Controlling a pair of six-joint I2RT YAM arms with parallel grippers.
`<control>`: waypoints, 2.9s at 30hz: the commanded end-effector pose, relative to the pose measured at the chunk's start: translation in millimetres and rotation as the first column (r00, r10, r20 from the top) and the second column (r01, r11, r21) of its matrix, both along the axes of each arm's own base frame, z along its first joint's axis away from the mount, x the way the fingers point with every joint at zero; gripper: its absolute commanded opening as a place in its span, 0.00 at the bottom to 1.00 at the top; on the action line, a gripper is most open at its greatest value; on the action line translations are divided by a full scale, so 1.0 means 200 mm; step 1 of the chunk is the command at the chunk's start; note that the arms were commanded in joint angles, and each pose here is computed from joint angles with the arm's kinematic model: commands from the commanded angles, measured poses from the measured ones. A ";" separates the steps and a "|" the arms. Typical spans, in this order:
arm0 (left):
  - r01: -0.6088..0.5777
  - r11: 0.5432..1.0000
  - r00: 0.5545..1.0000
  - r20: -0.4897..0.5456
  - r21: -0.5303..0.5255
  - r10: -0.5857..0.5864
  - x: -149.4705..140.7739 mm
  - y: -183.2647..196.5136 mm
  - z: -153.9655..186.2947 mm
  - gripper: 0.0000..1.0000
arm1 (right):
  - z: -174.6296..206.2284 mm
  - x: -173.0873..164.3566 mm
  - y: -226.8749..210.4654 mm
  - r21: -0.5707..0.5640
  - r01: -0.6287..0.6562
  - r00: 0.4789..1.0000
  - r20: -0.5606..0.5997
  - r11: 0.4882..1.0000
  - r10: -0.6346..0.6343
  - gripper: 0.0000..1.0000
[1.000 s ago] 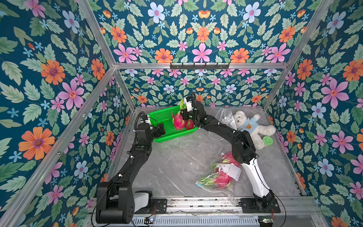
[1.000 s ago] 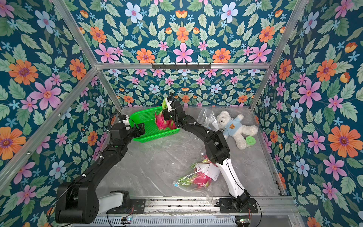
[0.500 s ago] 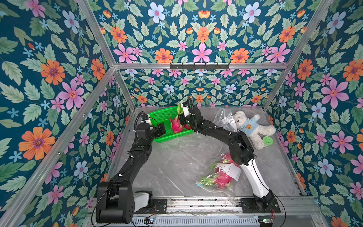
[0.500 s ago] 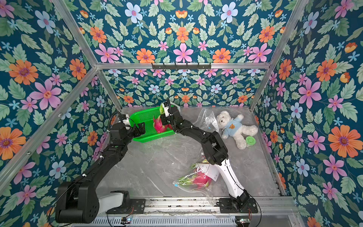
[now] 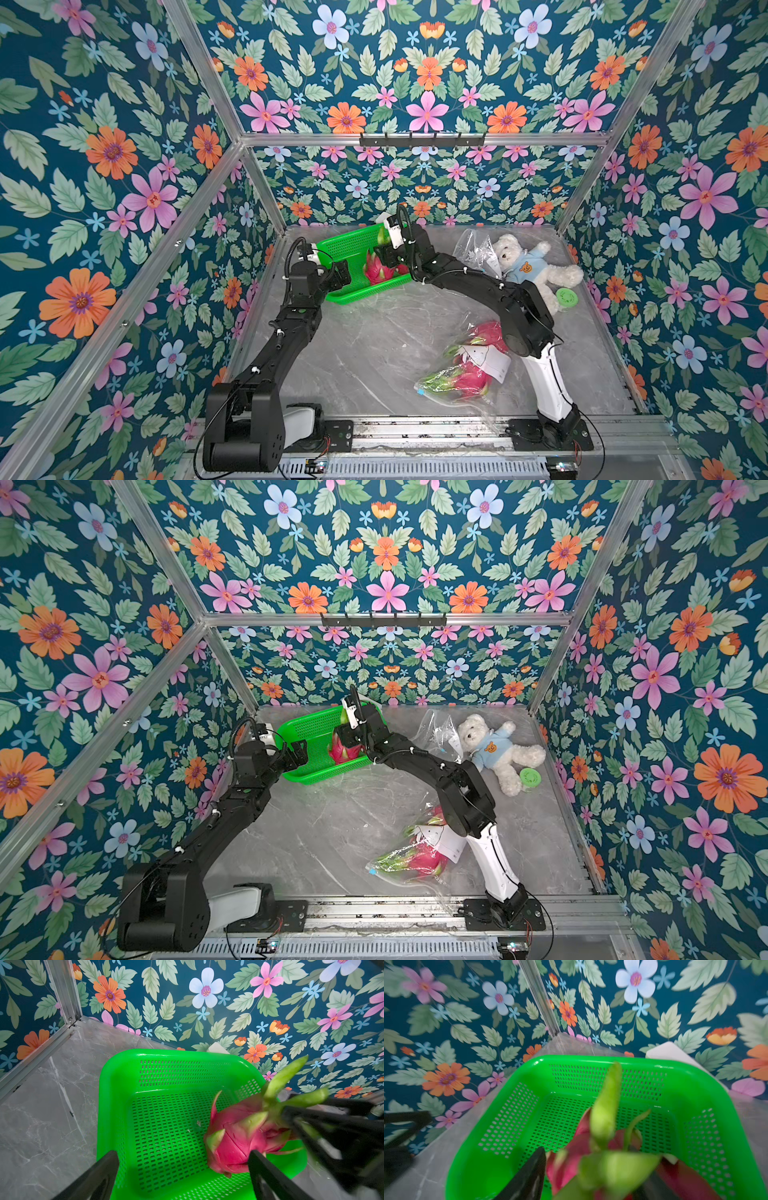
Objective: Open the zip-top bag and take out the dragon fruit
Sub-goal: Place the dragon fruit in the basket, then move the zipper food storage bag to the center of the board.
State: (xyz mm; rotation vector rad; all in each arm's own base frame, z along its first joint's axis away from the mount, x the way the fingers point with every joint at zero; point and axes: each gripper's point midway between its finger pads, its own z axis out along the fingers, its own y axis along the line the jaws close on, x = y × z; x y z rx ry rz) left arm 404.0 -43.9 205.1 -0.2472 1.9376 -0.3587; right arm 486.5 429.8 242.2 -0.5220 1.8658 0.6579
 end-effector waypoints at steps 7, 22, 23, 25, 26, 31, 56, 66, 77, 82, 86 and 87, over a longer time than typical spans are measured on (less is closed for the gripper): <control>0.188 0.978 0.981 0.059 -0.095 -0.183 0.01 -0.19 0.05 0.99 | 0.23 -0.23 -0.40 0.029 0.097 0.988 -0.123 0.995 -0.092 0.64; 0.404 0.904 0.912 -0.009 -0.143 -0.409 -0.07 -0.62 -0.09 0.95 | -0.05 -0.46 -1.42 0.020 0.536 0.792 -0.359 0.844 -0.494 0.68; 0.407 0.902 0.911 -0.010 -0.144 -0.413 -0.07 -0.62 -0.09 0.95 | -0.07 -0.45 -1.44 0.032 0.539 0.790 -0.366 0.841 -0.492 0.68; 0.410 0.900 0.909 -0.013 -0.149 -0.417 -0.08 -0.63 -0.09 0.95 | -0.12 -0.44 -1.45 0.035 0.540 0.788 -0.372 0.841 -0.490 0.67; 0.411 0.899 0.908 -0.014 -0.150 -0.418 -0.08 -0.63 -0.09 0.95 | -0.13 -0.43 -1.44 0.040 0.527 0.796 -0.372 0.849 -0.477 0.67; 0.408 0.900 0.910 -0.008 -0.152 -0.414 -0.09 -0.63 -0.07 0.95 | -0.18 -0.35 -1.38 0.028 0.484 0.809 -0.395 0.874 -0.435 0.61; 0.408 0.901 0.911 -0.003 -0.146 -0.413 -0.16 -0.62 -0.04 0.95 | -0.59 0.56 -1.02 0.073 0.470 0.782 -0.498 0.880 -0.376 0.05; 0.415 0.897 0.908 0.011 -0.154 -0.418 -0.17 -0.62 -0.01 0.95 | -0.87 0.59 -1.09 -0.009 0.491 0.692 -0.603 0.871 -0.397 0.25; 0.502 0.841 0.858 -0.001 -0.201 -0.513 -0.23 -0.70 -0.02 0.99 | -0.10 0.36 -1.16 0.042 0.401 0.837 -0.423 0.915 -0.347 0.59; 0.643 0.725 0.741 -0.039 -0.246 -0.670 -0.39 -0.89 -0.08 0.96 | 0.05 0.09 -1.23 0.031 0.380 0.855 -0.393 0.924 -0.339 0.71; 0.724 0.639 0.640 -0.093 -0.259 -0.763 -0.58 -1.05 -0.16 0.94 | 0.09 -0.19 -1.30 0.033 0.369 0.855 -0.404 0.929 -0.325 0.70; 0.741 0.613 0.611 -0.104 -0.273 -0.785 -0.63 -1.08 -0.19 0.94 | 0.07 -0.27 -1.32 0.028 0.369 0.849 -0.418 0.929 -0.324 0.70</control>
